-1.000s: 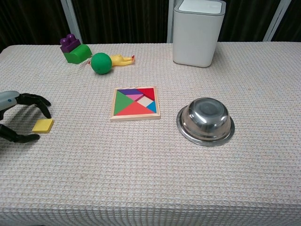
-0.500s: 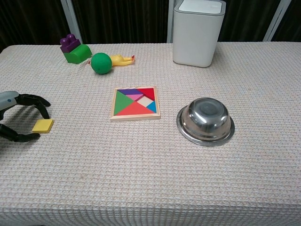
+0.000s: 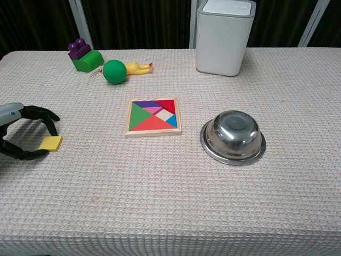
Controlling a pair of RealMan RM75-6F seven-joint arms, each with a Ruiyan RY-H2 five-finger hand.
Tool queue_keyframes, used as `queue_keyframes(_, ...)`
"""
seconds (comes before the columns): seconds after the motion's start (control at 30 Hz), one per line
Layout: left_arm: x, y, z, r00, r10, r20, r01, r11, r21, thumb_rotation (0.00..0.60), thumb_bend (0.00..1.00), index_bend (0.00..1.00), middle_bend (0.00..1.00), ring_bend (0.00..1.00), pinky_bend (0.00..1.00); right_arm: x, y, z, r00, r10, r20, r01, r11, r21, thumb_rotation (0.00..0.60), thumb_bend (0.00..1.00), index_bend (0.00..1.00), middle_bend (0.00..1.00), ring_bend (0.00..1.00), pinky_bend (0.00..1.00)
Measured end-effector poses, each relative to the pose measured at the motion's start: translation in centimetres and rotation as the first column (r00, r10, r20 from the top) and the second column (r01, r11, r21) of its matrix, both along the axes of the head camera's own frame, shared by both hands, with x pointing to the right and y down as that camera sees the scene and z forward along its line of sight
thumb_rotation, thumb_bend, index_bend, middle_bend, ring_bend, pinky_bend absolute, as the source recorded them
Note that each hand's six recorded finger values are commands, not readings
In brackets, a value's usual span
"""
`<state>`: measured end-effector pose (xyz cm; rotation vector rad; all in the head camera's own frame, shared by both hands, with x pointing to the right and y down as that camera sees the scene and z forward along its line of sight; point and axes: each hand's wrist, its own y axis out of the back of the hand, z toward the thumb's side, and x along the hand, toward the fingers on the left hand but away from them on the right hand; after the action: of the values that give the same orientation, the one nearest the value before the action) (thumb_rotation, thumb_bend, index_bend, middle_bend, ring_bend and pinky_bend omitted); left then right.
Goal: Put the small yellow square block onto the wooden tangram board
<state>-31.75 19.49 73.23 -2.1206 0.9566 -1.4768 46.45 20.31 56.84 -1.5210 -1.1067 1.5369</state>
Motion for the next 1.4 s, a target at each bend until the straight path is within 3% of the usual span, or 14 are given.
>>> queue_keyframes(0.33, 0.8, -1.1, -1.3, 0.999, 0.004, -0.038, -0.003, 0.999, 0.033, 0.600, 0.31, 0.45, 0.16, 0.00, 0.10, -0.3, -0.1, 0.0, 1.000, -0.008, 0.000, 0.008, 1.000, -0.003, 0.600, 0.27, 0.00, 0.00, 0.00, 0.08)
queue_keyframes(0.53, 2.6, -4.3, -3.1, 0.997, 0.036, -0.068, -0.029, 0.994, 0.103, 0.600, 0.31, 0.46, 0.17, 0.00, 0.10, -0.4, 0.0, 0.1, 1.000, -0.005, 0.000, 0.005, 1.000, -0.006, 0.600, 0.27, 0.00, 0.00, 0.00, 0.08)
queue_keyframes(0.67, 4.1, -5.8, -3.3, 0.995, 0.040, -0.094, -0.030, 0.993, 0.111, 0.600, 0.31, 0.48, 0.17, 0.00, 0.10, -0.5, 0.0, 0.2, 1.000, -0.009, 0.001, 0.009, 1.000, -0.008, 0.600, 0.27, 0.00, 0.00, 0.00, 0.08)
queue_keyframes(0.9, 7.2, -7.0, -3.0, 0.983, 0.144, -0.115, -0.133, 0.986, 0.101, 0.600, 0.31, 0.49, 0.18, 0.00, 0.10, -0.3, 0.0, 0.2, 1.000, -0.006, -0.003, 0.006, 1.000, -0.012, 0.600, 0.27, 0.00, 0.00, 0.00, 0.08)
queue_keyframes(1.17, 11.3, -9.1, -2.7, 0.932, 0.350, -0.089, -0.339, 0.933, 0.120, 0.600, 0.31, 0.49, 0.18, 0.00, 0.10, -0.8, -0.1, 0.0, 1.000, -0.011, -0.010, 0.011, 1.000, -0.010, 0.600, 0.27, 0.00, 0.00, 0.00, 0.08)
queue_keyframes(1.4, 13.7, -10.8, -2.9, 0.887, 0.450, -0.101, -0.433, 0.888, 0.152, 0.600, 0.31, 0.49, 0.18, 0.00, 0.10, -1.1, -0.1, 0.2, 1.000, -0.019, -0.017, 0.019, 1.000, -0.019, 0.600, 0.27, 0.00, 0.00, 0.00, 0.08)
